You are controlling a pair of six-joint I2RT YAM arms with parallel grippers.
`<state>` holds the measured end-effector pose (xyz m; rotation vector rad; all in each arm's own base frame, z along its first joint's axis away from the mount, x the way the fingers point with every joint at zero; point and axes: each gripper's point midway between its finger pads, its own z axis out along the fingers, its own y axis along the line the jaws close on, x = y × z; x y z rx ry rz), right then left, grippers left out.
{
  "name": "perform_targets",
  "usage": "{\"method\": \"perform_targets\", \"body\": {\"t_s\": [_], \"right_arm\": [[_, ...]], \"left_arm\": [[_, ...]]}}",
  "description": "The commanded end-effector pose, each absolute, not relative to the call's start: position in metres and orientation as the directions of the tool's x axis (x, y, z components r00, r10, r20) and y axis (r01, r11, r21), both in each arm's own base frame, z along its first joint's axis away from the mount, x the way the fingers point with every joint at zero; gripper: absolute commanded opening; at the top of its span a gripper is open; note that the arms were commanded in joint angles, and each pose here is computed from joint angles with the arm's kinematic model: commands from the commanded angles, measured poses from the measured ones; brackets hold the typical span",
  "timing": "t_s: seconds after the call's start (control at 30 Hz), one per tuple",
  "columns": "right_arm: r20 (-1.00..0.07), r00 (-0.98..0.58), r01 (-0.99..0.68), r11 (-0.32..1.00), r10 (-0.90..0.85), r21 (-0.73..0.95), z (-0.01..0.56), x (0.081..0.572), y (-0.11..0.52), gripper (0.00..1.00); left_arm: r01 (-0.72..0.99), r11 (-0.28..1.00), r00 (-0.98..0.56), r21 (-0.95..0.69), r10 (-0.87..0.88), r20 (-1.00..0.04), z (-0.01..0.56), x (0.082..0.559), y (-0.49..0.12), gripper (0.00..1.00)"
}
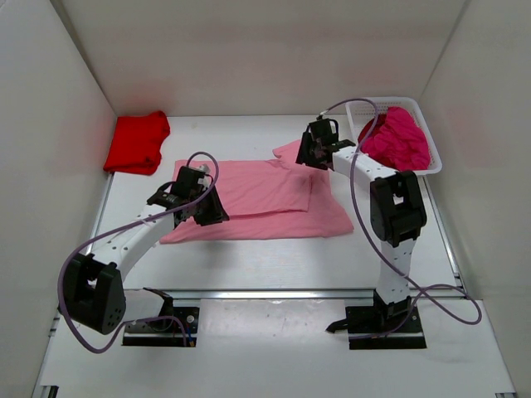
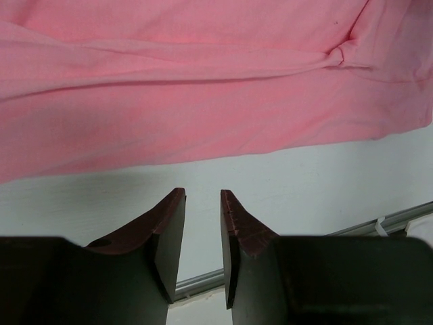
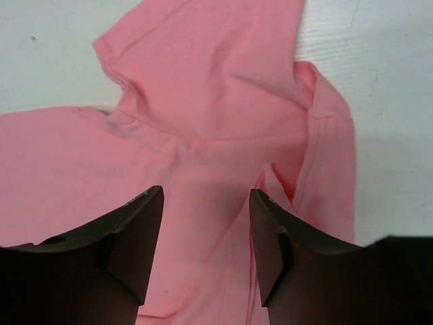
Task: Fold and stack the t-shirts
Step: Fold the flattened tshirt in 1/3 of the way
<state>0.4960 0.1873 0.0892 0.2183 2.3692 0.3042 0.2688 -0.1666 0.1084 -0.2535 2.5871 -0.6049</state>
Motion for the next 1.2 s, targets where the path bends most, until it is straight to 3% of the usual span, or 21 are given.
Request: {"method": "perform_targets", "body": {"t_s": [0.0,0.17,0.33,0.4,0.57,0.87,1.03,1.1,1.17], "right_arm": [[-0.668,-0.701,0.077,0.957,0.252,0.280,0.120,0.489,0.180,0.50],[-0.647,-0.736,0.038,0.967,0.199,0.254,0.116,0.435,0.170,0.01],[-0.549,-0.826,-0.053,0.954,0.125,0.297,0.085,0.367,0.187,0.00],[-0.524,-0.841,-0.049,0.946,0.134,0.320,0.075,0.350,0.190,0.15],[-0.472,-0.862,-0.023,0.915,0.186,0.402,0.062,0.348,0.200,0.28],[-0.449,-0.857,0.039,0.901,0.252,0.431,0.047,0.365,0.201,0.30],[-0.423,-0.871,0.057,0.908,0.248,0.415,0.035,0.362,0.202,0.23],[-0.432,-0.863,0.050,0.897,0.260,0.439,0.039,0.365,0.204,0.09],[-0.435,-0.862,0.043,0.891,0.262,0.452,0.046,0.368,0.209,0.03]], "left_arm": [[-0.039,0.877,-0.869,-0.478,-0.266,-0.417,0.118,0.269,-0.171,0.39],[-0.032,0.879,-0.868,-0.475,-0.260,-0.423,0.121,0.262,-0.166,0.39],[-0.012,0.880,-0.878,-0.475,-0.237,-0.416,0.116,0.253,-0.168,0.38],[-0.021,0.880,-0.882,-0.474,-0.240,-0.406,0.112,0.251,-0.168,0.39],[-0.015,0.880,-0.883,-0.475,-0.235,-0.407,0.114,0.250,-0.169,0.39],[-0.029,0.882,-0.879,-0.470,-0.246,-0.407,0.114,0.247,-0.164,0.38],[-0.030,0.880,-0.875,-0.473,-0.251,-0.413,0.116,0.249,-0.163,0.39],[-0.032,0.886,-0.873,-0.463,-0.251,-0.418,0.117,0.251,-0.161,0.39],[-0.028,0.885,-0.870,-0.465,-0.251,-0.424,0.120,0.253,-0.161,0.38]]}}
